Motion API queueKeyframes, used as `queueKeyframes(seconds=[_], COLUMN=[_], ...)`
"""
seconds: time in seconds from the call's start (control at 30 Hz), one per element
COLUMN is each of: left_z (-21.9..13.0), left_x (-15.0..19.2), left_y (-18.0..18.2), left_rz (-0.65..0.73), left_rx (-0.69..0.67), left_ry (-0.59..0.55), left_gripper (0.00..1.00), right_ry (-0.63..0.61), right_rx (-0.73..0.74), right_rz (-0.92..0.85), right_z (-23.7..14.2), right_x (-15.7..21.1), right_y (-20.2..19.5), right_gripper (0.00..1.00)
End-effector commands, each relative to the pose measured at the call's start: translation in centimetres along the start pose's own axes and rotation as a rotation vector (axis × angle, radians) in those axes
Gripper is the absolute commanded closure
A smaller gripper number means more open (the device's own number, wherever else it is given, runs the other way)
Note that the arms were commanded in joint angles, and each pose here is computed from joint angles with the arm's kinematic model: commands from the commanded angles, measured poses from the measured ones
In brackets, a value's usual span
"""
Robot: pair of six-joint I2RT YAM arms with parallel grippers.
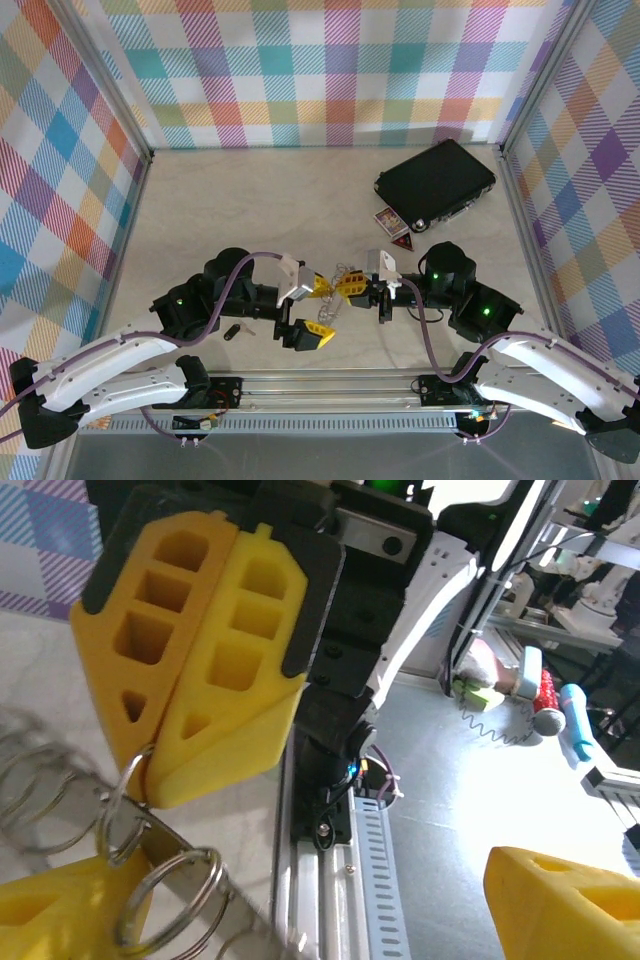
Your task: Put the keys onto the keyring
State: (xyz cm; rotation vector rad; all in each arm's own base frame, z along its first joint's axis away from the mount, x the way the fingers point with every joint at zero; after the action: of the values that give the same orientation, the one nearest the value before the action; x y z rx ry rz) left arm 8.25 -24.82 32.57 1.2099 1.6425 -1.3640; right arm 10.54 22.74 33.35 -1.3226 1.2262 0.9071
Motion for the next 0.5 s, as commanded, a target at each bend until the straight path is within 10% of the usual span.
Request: queueKeyframes(seconds=[0.0, 0.47], left_z=[-1.0, -3.5], left_x=[-1.6, -2.1], left_y=[-2.2, -1.3], left_rz=[0.041, 0.088], left_rx=[0.102, -0.128], left_ry=[-0.032, -0.118], left_gripper=[0.17, 0.47], right_ry=[-0.046, -0.05], right_rx=[0.027, 0.025], right_rz=[-0.038, -0.053], right_z=[-0.3, -0.5], right_x=[-0.9, -1.3], right_y=[-0.3, -0.2], right_gripper=[1.0, 1.0])
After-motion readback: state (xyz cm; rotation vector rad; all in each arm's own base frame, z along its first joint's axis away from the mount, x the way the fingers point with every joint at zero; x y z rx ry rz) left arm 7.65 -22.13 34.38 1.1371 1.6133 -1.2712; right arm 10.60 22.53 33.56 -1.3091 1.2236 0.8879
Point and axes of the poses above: each hand's point on the last joint's axis, 136 mm out from that joint toward the fingers, its own z axis out along the fingers, its own y axis along the line the jaws close on, x = y × z, the point moved 6 cm from there along -z, back along the fingers, and after that the axes turned 8 degrees about -z, right-handed, at the moved point
